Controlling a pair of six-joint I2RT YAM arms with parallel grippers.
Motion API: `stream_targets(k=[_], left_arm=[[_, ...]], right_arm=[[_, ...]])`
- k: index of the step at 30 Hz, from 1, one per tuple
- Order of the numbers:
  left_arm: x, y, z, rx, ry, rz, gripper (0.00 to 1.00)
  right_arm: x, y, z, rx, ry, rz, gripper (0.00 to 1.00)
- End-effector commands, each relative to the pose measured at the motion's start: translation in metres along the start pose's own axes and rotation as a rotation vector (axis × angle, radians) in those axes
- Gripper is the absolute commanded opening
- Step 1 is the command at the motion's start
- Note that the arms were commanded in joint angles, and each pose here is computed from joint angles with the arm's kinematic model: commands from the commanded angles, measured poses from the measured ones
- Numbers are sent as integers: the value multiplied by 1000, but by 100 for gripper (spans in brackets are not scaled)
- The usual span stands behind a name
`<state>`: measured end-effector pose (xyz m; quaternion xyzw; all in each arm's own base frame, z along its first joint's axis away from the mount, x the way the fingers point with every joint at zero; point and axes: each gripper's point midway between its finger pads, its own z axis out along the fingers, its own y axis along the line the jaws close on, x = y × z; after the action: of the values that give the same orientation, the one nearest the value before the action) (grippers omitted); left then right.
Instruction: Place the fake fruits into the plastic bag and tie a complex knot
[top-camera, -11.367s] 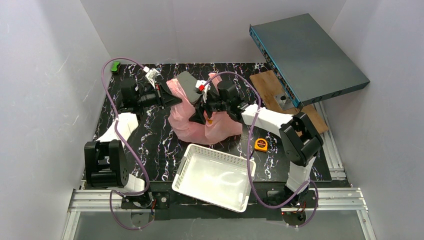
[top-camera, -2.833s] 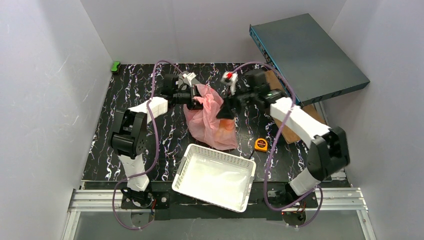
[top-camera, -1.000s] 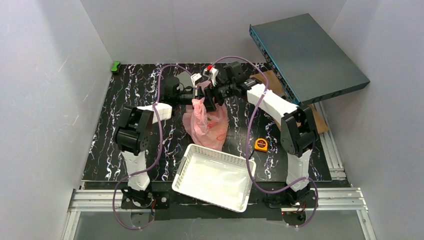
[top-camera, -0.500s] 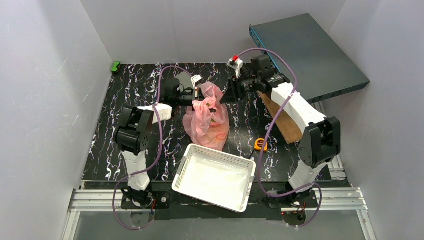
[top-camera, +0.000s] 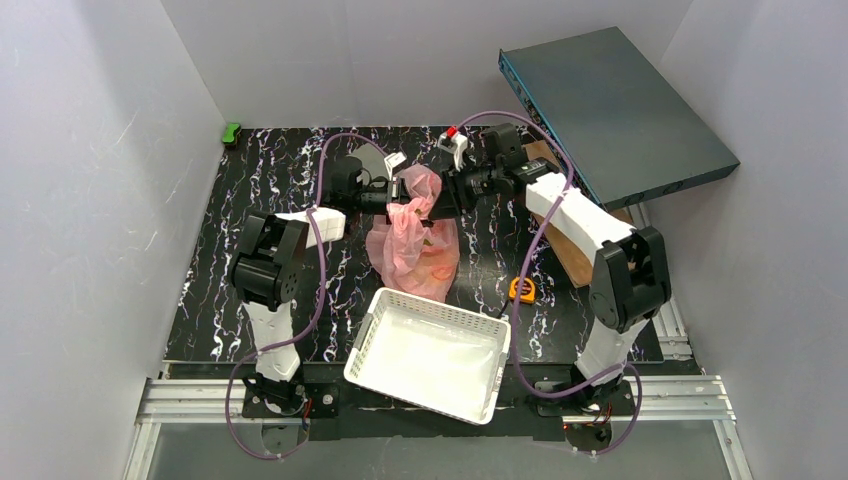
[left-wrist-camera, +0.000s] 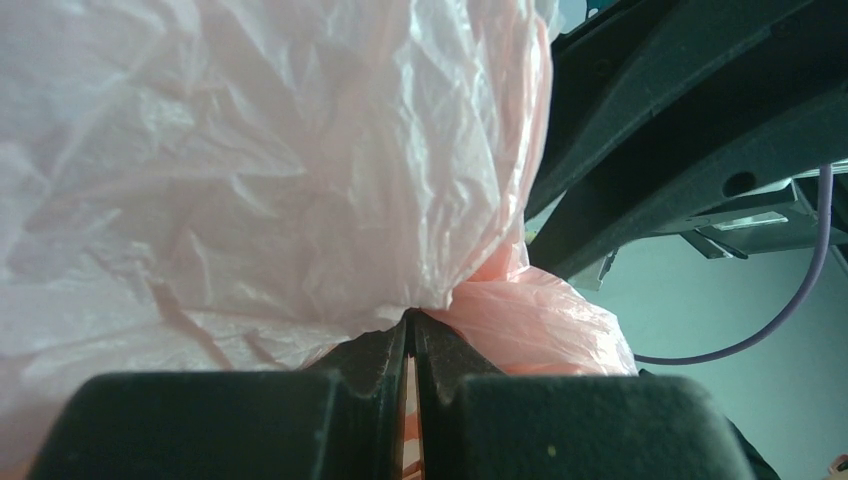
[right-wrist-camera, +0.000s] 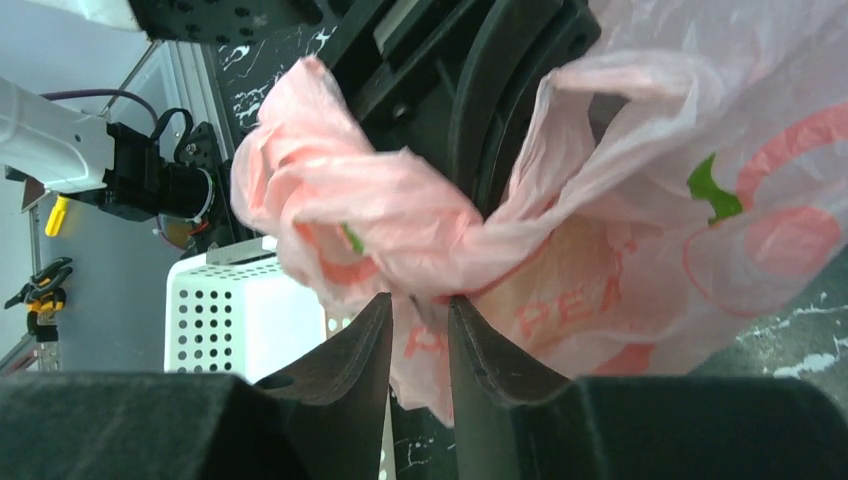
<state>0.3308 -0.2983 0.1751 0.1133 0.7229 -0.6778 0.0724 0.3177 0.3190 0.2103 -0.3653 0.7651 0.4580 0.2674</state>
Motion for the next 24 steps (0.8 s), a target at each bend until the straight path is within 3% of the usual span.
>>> stream_targets(k=[1, 12, 19, 24], left_arm=[[2, -17, 5, 14, 25, 79, 0], [11, -16, 9, -7, 61, 97, 0], [2, -15, 4, -10, 30, 95, 0], [-1, -17, 5, -2, 29, 104, 0]], right_arm=[[-28, 0, 16, -25, -53, -44, 35], [-68, 9, 33, -70, -120, -75, 37], [-28, 1, 7, -51, -45, -97, 53], [-6, -6, -8, -22, -11, -105, 51]])
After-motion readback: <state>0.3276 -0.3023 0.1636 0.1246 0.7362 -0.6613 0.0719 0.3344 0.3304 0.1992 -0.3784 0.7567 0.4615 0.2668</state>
